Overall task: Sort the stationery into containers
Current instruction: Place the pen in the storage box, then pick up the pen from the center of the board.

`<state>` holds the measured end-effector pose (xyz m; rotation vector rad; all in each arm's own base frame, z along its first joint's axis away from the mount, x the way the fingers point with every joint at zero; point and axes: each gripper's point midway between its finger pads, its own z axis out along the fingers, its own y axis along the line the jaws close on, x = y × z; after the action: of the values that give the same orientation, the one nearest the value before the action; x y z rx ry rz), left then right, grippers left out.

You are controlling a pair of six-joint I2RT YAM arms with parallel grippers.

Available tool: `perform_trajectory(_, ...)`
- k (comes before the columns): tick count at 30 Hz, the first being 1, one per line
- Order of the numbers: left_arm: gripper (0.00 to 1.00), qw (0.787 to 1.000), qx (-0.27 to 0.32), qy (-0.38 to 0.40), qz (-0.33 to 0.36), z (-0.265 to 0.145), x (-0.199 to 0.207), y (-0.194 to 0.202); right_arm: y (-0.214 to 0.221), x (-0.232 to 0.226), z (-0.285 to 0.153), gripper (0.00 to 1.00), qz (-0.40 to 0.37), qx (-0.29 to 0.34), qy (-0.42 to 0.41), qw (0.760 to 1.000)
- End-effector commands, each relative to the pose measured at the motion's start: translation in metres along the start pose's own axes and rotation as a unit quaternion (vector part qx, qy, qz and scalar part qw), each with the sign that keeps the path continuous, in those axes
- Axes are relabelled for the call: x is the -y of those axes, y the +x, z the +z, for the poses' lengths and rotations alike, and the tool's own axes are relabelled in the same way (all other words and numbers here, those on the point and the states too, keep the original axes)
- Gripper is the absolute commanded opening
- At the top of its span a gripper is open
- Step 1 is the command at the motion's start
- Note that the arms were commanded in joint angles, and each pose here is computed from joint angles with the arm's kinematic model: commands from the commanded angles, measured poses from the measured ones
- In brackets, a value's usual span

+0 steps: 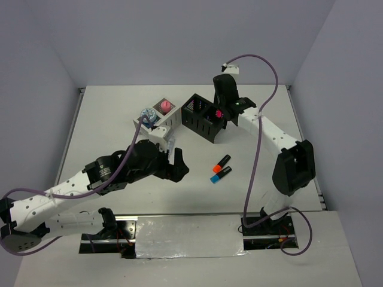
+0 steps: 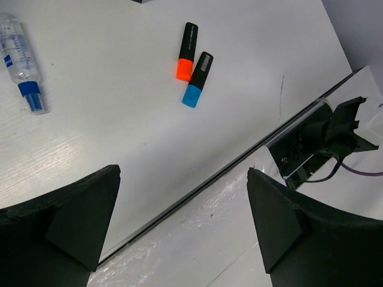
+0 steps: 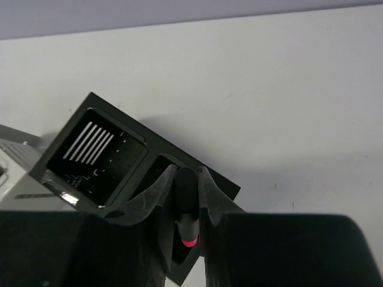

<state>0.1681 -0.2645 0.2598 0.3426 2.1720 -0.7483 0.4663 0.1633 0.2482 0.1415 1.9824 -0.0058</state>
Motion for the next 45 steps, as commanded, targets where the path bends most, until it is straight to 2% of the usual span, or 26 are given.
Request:
perform_trajectory(1,0.99,1.0,-0.002,-0.008,-0.007,-0.008,-0.005,0.003,-0.026,-0.005,0.013,0.0,-0.002,0.03,-0.01,1.0)
perform_trajectory(3,0.99,1.0,-0.013,-0.014,-0.002,-0.007,-0.008,0.008,-0.016,-0.009,0.02,0.01,-0.002,0.019,-0.018,1.0)
perform_trajectory(10,0.99,1.0,-0.017,-0.01,0.004,-0.003,-0.01,0.015,0.002,-0.018,0.033,0.21,-0.007,0.007,-0.037,0.999)
perform_trajectory(12,0.99,1.0,-0.025,-0.014,0.008,0.002,-0.012,0.02,0.006,-0.019,0.034,0.41,-0.009,-0.002,-0.037,0.999)
perform_trajectory(14,0.99,0.999,-0.029,-0.017,0.013,0.007,-0.012,0.022,0.01,-0.017,0.032,0.7,-0.004,-0.007,-0.034,0.999)
perform_trajectory(18,0.99,0.998,-0.051,-0.024,0.029,0.022,-0.011,0.029,0.009,-0.013,0.023,0.86,0.003,-0.002,-0.037,0.999)
perform_trajectory(21,0.99,0.997,-0.058,-0.014,0.044,0.036,-0.005,0.032,-0.004,-0.005,0.005,0.88,0.021,0.001,-0.031,0.999)
perform_trajectory(22,0.99,0.996,-0.066,-0.006,0.055,0.042,-0.002,0.035,-0.023,0.002,-0.013,0.88,0.037,0.02,-0.028,0.999)
perform_trajectory(23,0.99,0.996,-0.063,0.005,0.06,0.048,0.004,0.031,-0.023,0.009,-0.024,0.9,0.053,0.014,-0.021,0.998)
perform_trajectory(24,0.99,0.993,-0.09,0.005,0.076,0.064,0.006,0.043,-0.043,0.019,-0.049,0.91,0.077,0.036,-0.022,0.996)
perform_trajectory(26,0.99,0.989,-0.115,0.019,0.09,0.091,0.015,0.054,-0.042,0.039,-0.072,0.95,0.101,0.021,-0.01,0.995)
perform_trajectory(27,0.99,0.987,-0.124,0.028,0.096,0.099,0.019,0.058,-0.054,0.049,-0.095,0.95,0.118,0.034,-0.019,0.992)
perform_trajectory(28,0.99,0.983,-0.142,0.044,0.11,0.117,0.026,0.067,-0.037,0.053,-0.104,0.96,0.118,0.006,-0.03,0.993)
perform_trajectory(30,0.99,0.977,-0.158,0.051,0.131,0.134,0.028,0.075,-0.039,0.073,-0.128,0.96,0.137,0.011,-0.04,0.99)
perform_trajectory(32,0.96,0.973,-0.178,0.036,0.146,0.158,0.026,0.083,-0.011,0.081,-0.139,0.96,0.133,-0.021,-0.047,0.99)
perform_trajectory(33,0.96,0.971,-0.178,0.026,0.154,0.165,0.023,0.083,-0.013,0.087,-0.154,0.96,0.141,-0.008,-0.056,0.988)
perform_trajectory(37,0.96,0.969,-0.169,0.005,0.182,0.193,0.023,0.074,0.034,0.085,-0.17,0.96,0.149,-0.044,-0.096,0.983)
perform_trajectory(40,0.93,0.961,-0.191,-0.006,0.201,0.212,0.018,0.084,0.055,0.09,-0.18,0.96,0.153,-0.063,-0.099,0.981)
perform_trajectory(41,0.88,0.957,-0.205,-0.012,0.205,0.22,0.012,0.094,0.056,0.091,-0.183,0.96,0.153,-0.062,-0.1,0.981)
perform_trajectory(45,0.8,0.951,-0.228,-0.016,0.208,0.229,0.004,0.112,0.051,0.105,-0.201,0.96,0.143,-0.043,-0.091,0.985)
